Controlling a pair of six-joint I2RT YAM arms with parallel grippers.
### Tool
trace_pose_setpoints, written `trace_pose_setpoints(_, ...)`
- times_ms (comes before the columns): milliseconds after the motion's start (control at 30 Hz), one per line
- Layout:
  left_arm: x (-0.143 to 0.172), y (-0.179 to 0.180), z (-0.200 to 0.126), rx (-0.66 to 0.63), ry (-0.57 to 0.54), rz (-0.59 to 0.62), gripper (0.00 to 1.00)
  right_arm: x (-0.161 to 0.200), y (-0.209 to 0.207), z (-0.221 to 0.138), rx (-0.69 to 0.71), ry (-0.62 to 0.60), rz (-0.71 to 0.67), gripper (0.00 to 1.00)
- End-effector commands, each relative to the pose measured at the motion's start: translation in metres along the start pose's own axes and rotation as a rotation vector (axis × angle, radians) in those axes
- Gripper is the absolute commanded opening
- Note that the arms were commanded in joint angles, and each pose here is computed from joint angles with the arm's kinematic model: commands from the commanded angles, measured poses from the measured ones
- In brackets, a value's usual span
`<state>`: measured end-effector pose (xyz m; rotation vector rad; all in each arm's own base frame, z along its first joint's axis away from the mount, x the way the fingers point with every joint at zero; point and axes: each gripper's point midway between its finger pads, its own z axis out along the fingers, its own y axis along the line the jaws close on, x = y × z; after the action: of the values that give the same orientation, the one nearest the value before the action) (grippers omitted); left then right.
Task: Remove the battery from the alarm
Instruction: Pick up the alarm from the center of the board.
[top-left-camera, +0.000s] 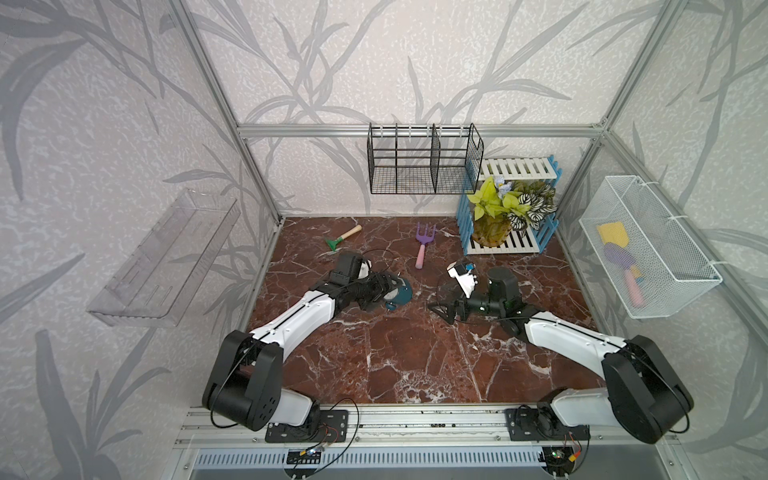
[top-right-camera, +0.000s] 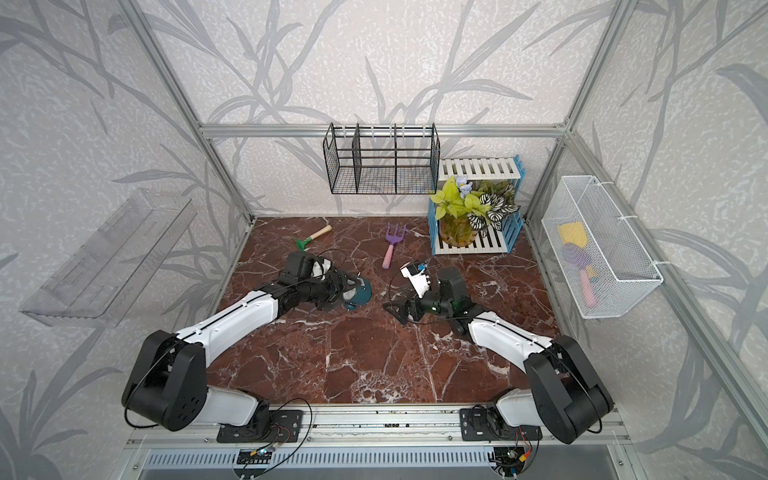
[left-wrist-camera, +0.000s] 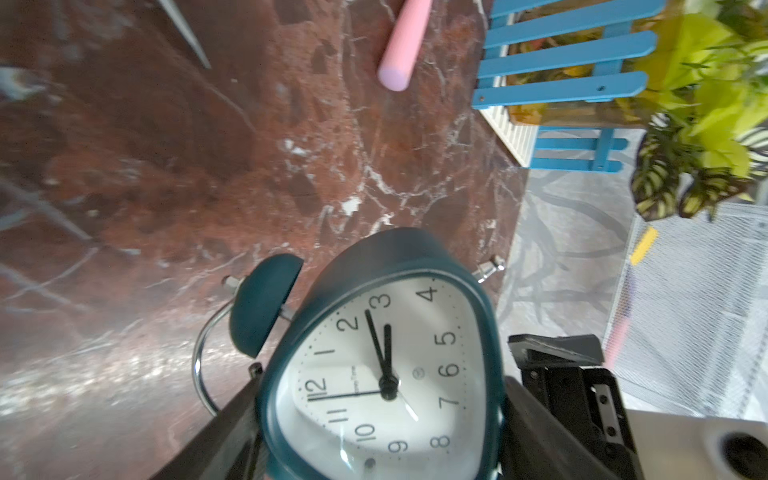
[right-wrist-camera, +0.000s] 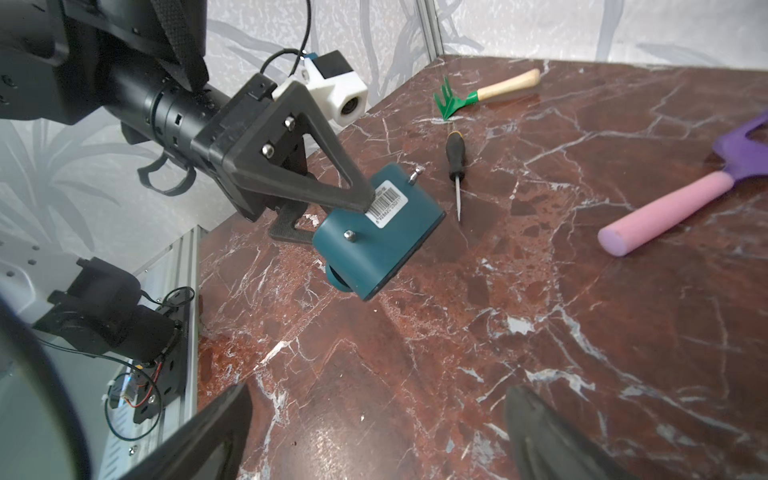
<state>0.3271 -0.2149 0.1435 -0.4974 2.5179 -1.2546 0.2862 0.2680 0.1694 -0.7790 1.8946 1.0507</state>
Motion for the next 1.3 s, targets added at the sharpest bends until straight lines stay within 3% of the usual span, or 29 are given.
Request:
trace_pose_setpoints(0,-0.004,-0.032,-0.005,0.128,-0.011,0.048,0.67,-0.028,-0.007,-0.012,0.021,-0.109,0.084,0.99)
trace_pose_setpoints(67,-0.015,-0.031,-0.01,0.09,-0.084,0.074,0.67,-0.039,-0.012,-0.014,0.007,-0.174,0.24,0.99)
trace_pose_setpoints(167,-0.028,-0.035,-0.016,0.101,-0.179,0.022,0.68,-0.04,0.002,0.003,-0.044,-0.124,0.39,0.99)
trace_pose_setpoints(267,-0.033,-0.046,-0.016,0.137,-0.234,-0.038,0.68,-0.027,0.002,0.026,0.044,-0.079,0.485,0.99)
trace_pose_setpoints(400,-0.032,-0.06,-0.013,0.179,-0.256,-0.103,0.68,-0.025,-0.019,0.043,0.151,-0.113,0.607,0.99)
trace_pose_setpoints(667,-0.026,-0.069,-0.012,0.19,-0.248,-0.145,0.68,-0.049,-0.02,0.065,0.183,-0.145,0.488,0.99)
trace_pose_setpoints(933,-0.022,-0.061,-0.013,0.181,-0.263,-0.191,0.68,-0.063,0.006,0.083,0.093,-0.17,0.426,1.0)
trace_pose_setpoints(1067,-0.021,-0.062,-0.014,0.189,-0.26,-0.199,0.69,-0.058,-0.004,0.09,0.161,-0.144,0.489,0.86)
trace_pose_setpoints(1267,-0.02,-0.06,-0.015,0.183,-0.259,-0.202,0.78,-0.067,0.002,0.099,0.119,-0.153,0.503,0.48)
